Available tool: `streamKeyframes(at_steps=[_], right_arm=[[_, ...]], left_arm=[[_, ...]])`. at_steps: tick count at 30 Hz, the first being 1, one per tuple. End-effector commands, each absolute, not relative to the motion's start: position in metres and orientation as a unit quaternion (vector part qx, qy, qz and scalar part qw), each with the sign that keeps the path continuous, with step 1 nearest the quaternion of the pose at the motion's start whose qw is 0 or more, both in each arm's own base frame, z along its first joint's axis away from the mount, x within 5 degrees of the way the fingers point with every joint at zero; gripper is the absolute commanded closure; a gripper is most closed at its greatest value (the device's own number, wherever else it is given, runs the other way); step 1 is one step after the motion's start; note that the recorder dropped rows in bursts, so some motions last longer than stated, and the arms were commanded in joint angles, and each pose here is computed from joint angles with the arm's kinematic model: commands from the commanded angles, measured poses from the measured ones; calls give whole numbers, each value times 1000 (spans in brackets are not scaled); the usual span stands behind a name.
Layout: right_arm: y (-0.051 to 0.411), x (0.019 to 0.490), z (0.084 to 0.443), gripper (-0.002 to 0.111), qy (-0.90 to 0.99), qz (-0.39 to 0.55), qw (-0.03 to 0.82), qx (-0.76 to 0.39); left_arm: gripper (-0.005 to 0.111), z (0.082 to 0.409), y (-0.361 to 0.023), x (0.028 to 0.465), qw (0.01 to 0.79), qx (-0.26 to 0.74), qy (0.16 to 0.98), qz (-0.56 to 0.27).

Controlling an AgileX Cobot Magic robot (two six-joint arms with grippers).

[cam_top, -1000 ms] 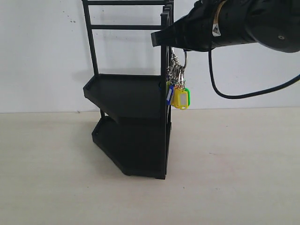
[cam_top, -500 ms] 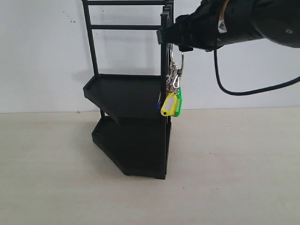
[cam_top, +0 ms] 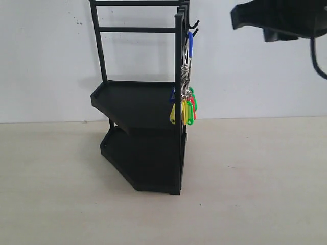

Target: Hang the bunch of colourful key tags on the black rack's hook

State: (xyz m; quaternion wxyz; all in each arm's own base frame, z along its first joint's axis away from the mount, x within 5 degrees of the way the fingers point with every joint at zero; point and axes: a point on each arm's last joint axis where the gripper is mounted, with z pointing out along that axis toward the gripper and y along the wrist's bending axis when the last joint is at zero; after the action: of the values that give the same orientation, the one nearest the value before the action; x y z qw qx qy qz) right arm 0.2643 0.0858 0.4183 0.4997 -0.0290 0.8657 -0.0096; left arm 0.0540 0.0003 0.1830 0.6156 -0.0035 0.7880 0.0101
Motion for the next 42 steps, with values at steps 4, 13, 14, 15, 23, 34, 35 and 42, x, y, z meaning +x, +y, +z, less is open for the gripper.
streamKeyframes(at_steps=[4,13,14,15,23,34,35,42], right_arm=[[54,204,429,108,891,-41,452,-5],[34,129,370,108,868,48,494,-25],[30,122,361,108,873,51,485,-20],[27,114,353,108,878,50,476,-16],[6,77,332,108,900,25,436,8],[0,65,337,108,886,36,462,15],[-2,63,338,108,882,37,469,21],[-13,38,350,108,829,56,552,67]], left_arm=[[102,185,0,54,623,-10,782,4],[102,185,0,54,623,-10,782,4],[102,185,0,54,623,-10,782,4],[102,185,0,54,623,-10,782,4],[102,185,0,54,623,-10,782,4],[102,185,0,54,623,-10,782,4],[102,185,0,54,623,-10,782,4],[102,185,0,54,623,-10,782,4]])
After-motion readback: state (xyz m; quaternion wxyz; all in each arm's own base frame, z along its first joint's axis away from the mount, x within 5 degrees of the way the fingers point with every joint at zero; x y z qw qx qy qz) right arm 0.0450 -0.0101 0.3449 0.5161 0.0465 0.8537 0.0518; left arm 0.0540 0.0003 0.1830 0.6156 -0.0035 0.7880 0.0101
